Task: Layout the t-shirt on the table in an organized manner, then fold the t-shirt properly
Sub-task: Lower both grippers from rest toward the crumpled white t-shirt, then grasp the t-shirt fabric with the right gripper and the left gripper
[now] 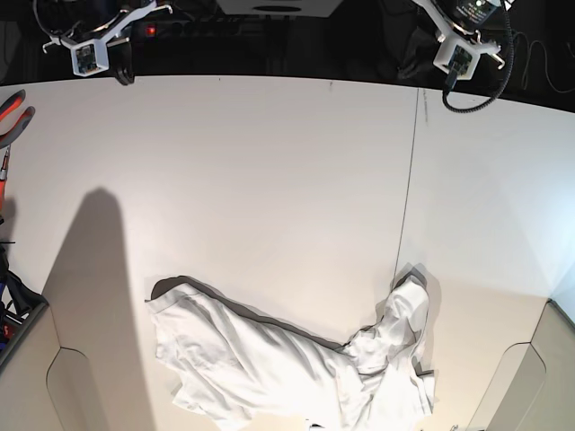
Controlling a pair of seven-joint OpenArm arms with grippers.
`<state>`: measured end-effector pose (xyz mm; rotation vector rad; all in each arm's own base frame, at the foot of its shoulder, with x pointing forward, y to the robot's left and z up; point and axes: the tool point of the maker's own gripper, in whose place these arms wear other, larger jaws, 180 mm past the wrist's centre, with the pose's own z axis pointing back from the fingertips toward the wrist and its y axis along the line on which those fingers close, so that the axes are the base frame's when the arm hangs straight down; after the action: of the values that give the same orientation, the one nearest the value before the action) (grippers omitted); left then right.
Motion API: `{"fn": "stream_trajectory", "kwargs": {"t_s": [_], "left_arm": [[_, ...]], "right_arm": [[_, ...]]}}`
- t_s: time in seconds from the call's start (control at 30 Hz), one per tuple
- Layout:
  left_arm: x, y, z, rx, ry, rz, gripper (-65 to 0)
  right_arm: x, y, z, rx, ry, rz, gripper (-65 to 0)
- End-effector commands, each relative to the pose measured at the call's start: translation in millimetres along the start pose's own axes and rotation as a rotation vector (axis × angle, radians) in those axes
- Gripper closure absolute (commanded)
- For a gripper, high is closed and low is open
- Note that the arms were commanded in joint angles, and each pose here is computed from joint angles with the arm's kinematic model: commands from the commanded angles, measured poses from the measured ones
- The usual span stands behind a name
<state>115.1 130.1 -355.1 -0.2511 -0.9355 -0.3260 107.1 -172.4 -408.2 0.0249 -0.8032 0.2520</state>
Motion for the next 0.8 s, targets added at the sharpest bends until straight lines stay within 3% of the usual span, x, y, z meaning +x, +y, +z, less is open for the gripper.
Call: {"fn": "stream_trajectory", "kwargs": {"t_s": [0.0,0.37,0.53,0.7,0.77], "left_arm": [[13,0,-1,-0.003,-0.046,-0.004,-1.1],[75,28,-37,0.041,-0.228,-0.104,-1.1],[122,45,-58,0.081,-0.360,-0.121,-1.1],[155,54,-78,0.116,-0.458,-0.079,-1.4],[159,61,-88,0.128,-0.465,-0.067,-5.4]], "right_arm": [[15,-5,-1,-0.012,-0.050,0.020,0.0],[107,-32,-42,-0.072,-0.275,0.059,0.0],[159,-47,-59,-0.108,-0.375,0.066,0.0],[204,-60,-73,-0.138,-0.461,0.058,-13.7],[217,-65,-83,-0.147,-0.481,0.040,-18.0]]}}
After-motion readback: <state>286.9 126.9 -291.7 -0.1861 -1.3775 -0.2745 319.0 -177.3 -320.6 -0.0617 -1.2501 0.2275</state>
